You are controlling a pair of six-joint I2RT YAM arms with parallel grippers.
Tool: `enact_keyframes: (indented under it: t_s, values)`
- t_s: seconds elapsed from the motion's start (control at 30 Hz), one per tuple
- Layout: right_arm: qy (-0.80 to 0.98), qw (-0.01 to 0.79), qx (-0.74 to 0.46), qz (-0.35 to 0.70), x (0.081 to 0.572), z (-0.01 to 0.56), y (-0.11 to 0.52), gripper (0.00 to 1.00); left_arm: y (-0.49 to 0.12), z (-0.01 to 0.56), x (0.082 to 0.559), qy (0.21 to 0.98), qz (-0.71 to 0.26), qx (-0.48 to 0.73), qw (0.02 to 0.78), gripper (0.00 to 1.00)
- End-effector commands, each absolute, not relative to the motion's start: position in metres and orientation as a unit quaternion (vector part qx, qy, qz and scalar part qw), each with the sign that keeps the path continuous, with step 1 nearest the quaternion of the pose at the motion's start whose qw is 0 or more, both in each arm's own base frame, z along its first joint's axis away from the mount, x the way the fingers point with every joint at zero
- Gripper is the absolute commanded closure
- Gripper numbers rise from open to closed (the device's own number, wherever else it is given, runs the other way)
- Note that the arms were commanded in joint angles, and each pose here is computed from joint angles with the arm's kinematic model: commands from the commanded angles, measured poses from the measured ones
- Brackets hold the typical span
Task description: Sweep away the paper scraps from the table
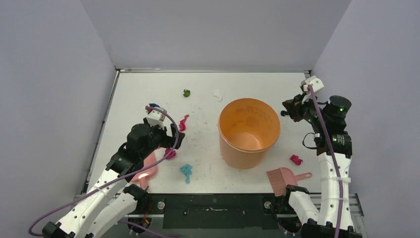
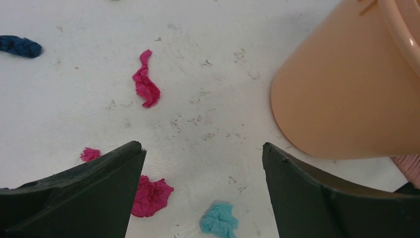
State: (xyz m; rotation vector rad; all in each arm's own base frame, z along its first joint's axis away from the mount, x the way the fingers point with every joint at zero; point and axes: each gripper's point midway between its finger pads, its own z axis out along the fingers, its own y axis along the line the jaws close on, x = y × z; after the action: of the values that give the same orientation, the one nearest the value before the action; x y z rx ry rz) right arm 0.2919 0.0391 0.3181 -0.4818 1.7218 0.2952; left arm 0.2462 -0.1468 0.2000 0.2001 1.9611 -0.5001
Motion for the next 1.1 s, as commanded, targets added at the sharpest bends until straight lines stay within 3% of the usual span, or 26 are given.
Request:
enact_keyframes:
  t_s: [0.0,0.33,0.63,0.87,1.07]
  values:
    - [0.742,0.579,-0.3,0.156,0.29,0.315,0.075,0.95,-0.171,0.221,0.24,0.789,-0.262,0.13,0.541,0.12]
    - [0.763,0.457,-0.429,0.158,0.274,0.261,0.164,0.95,-0.179,0.217,0.237,0.79,-0.272,0.146,0.53,0.13]
    - [0.763,0.424,-0.468,0.138,0.276,0.252,0.175,0.95,-0.176,0.215,0.238,0.794,-0.262,0.144,0.529,0.14]
    - [0.673,0.386,-0.522,0.354,0.201,0.31,0.213,0.95,-0.178,0.209,0.24,0.8,-0.259,0.145,0.521,0.14]
    - [0.64,0.383,-0.517,0.421,0.168,0.335,0.212,0.95,-0.178,0.202,0.243,0.809,-0.25,0.147,0.511,0.15]
